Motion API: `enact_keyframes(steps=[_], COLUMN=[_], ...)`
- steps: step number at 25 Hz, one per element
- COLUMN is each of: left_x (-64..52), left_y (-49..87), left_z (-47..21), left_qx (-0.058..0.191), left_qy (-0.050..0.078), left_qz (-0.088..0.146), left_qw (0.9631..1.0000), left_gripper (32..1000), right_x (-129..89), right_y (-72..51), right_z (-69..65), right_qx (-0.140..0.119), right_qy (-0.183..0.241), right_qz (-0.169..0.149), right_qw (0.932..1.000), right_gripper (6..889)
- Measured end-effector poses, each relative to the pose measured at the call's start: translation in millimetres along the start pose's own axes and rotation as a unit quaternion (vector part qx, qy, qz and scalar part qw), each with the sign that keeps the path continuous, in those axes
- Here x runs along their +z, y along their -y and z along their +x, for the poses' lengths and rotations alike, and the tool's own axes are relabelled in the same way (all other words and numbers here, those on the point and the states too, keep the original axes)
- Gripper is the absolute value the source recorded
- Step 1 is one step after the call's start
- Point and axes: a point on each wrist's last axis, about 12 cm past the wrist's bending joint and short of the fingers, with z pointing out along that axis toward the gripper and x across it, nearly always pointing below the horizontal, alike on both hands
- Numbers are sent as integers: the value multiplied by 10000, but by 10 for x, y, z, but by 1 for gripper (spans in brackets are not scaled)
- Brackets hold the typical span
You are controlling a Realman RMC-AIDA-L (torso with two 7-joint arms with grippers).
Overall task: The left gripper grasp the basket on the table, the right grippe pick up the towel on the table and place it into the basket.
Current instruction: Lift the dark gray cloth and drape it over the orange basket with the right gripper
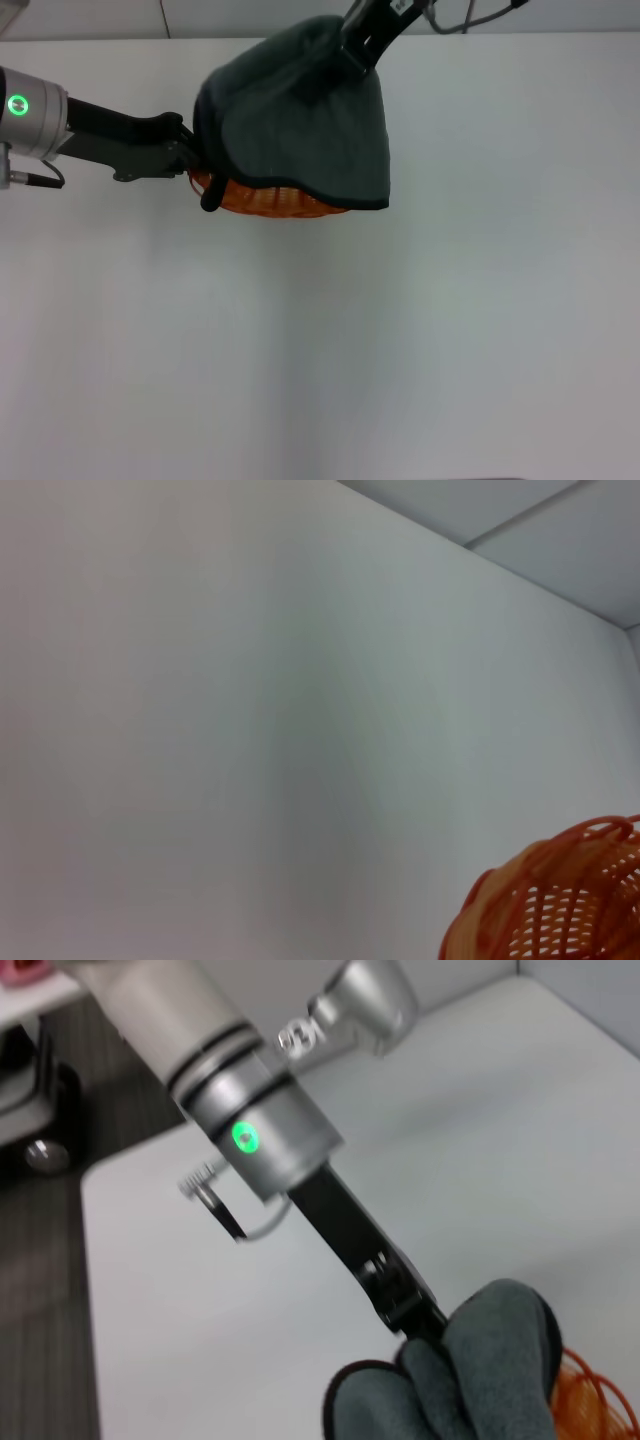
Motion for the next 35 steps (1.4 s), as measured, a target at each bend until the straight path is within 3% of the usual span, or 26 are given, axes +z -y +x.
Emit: enact_keyframes(steps=[13, 22, 35], left_x=[-4, 23, 30], left_y=[73, 127, 144], left_z=[-33, -32, -36], left_qx=[91, 147, 177], left_qy=[-60, -125, -138], left_qz=[54, 113, 117], left_qw=[9999, 9997, 9997], left_gripper=[87, 87, 86], right_x=[238, 465, 578], right_y=[81, 71, 98], right_z=[76, 101, 125], right_qx=[-192, -390, -443], right_qy=[-432, -664, -707], right_qz=[633, 834, 937], right_qw=[9969, 9935, 9921], right_gripper=[93, 107, 127])
